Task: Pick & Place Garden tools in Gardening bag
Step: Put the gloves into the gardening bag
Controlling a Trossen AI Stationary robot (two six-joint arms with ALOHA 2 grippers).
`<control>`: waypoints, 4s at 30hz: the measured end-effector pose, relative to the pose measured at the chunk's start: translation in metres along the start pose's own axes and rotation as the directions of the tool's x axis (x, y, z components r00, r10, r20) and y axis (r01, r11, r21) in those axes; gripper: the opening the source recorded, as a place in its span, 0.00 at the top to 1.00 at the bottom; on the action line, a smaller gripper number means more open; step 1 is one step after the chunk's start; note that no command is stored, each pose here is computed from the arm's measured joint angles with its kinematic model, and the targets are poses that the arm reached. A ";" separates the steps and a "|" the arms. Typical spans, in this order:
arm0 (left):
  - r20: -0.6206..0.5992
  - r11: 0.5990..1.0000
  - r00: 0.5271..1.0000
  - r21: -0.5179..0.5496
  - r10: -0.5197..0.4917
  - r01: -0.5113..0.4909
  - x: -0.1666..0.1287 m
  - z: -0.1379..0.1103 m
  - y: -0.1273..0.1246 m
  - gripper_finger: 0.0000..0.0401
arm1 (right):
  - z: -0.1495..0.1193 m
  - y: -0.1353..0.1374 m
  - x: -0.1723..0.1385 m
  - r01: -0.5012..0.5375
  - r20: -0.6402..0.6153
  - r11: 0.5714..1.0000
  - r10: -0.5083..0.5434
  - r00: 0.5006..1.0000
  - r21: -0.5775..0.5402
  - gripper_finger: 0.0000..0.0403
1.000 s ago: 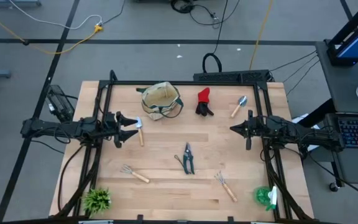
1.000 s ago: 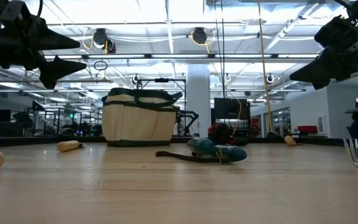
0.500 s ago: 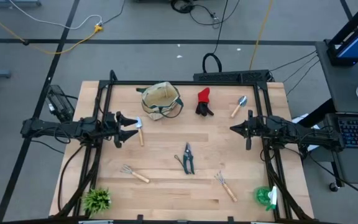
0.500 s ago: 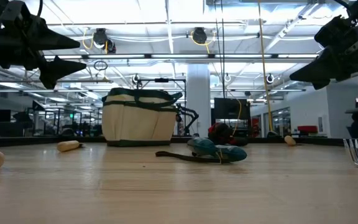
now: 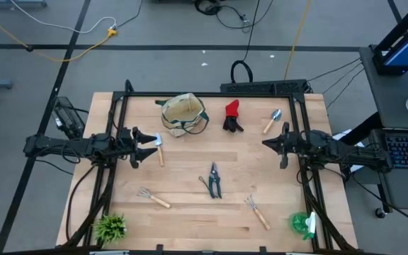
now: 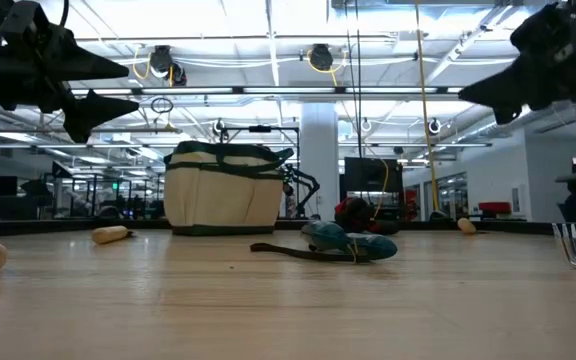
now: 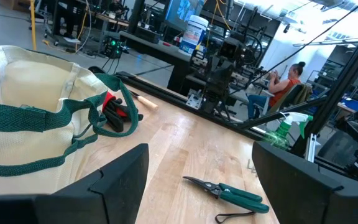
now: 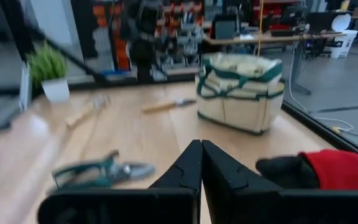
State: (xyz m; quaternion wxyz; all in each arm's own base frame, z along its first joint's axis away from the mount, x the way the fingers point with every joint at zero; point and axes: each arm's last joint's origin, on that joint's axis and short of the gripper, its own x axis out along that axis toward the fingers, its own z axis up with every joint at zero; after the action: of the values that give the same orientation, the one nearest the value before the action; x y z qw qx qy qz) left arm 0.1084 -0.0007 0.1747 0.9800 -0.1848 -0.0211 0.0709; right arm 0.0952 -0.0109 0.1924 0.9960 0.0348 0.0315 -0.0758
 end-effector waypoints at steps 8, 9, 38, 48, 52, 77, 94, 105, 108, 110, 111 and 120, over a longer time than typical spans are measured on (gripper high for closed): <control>0.000 1.000 1.000 0.000 0.000 0.000 0.000 0.000 0.000 0.27 | 0.011 0.001 -0.001 -0.021 0.119 0.994 0.008 0.993 0.110 1.00; 0.000 1.000 1.000 0.000 0.000 0.000 0.000 0.000 0.000 0.27 | 0.013 0.001 -0.001 -0.024 0.129 0.991 0.008 0.992 0.128 1.00; 0.232 0.961 0.963 0.203 0.140 -0.189 -0.002 0.018 0.000 0.27 | 0.085 -0.002 0.054 0.146 0.252 0.903 -0.264 0.931 0.405 1.00; 0.205 0.926 0.957 0.278 0.203 -0.256 -0.002 0.014 0.003 0.27 | 0.124 -0.048 0.136 0.531 -0.287 0.833 -0.476 0.831 0.157 0.90; 0.206 0.922 0.957 0.288 0.204 -0.258 -0.002 0.014 0.003 0.27 | 0.122 -0.074 0.157 0.566 -0.340 0.799 -0.485 0.806 0.202 0.77; 0.208 0.872 0.912 0.280 0.353 -0.402 -0.003 0.011 0.008 0.27 | 0.073 -0.154 0.192 0.706 -0.555 0.604 -0.465 0.689 0.371 0.33; 0.165 0.854 0.908 0.311 0.385 -0.418 -0.003 0.006 0.011 0.27 | 0.029 -0.165 0.204 0.794 -0.716 0.500 -0.406 0.568 0.346 0.34; 0.163 0.861 0.908 0.292 0.385 -0.417 -0.003 0.006 0.011 0.27 | -0.029 -0.170 0.227 0.822 -0.803 0.462 -0.318 0.504 0.333 0.34; 0.161 0.865 0.908 0.279 0.386 -0.417 -0.003 0.006 0.011 0.27 | -0.045 -0.171 0.229 0.847 -0.834 0.422 -0.298 0.465 0.322 0.37; 0.160 0.870 0.908 0.264 0.386 -0.416 -0.003 0.006 0.011 0.27 | -0.051 -0.171 0.229 0.861 -0.851 0.405 -0.286 0.440 0.309 0.42; 0.159 0.871 0.908 0.262 0.386 -0.416 -0.003 0.005 0.011 0.27 | -0.054 -0.171 0.229 0.863 -0.855 0.402 -0.281 0.435 0.306 0.46; 0.154 0.873 0.911 0.265 0.382 -0.410 -0.003 0.005 0.011 0.27 | -0.030 -0.163 0.227 0.830 -0.817 0.438 -0.294 0.496 0.346 0.81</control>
State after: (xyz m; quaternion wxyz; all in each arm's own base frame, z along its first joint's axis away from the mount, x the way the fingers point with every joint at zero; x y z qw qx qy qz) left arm 0.1041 0.0109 0.1753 0.9588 -0.0351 -0.0198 0.2813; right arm 0.2920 -0.2035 0.1363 0.7189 0.4263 0.3533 -0.4203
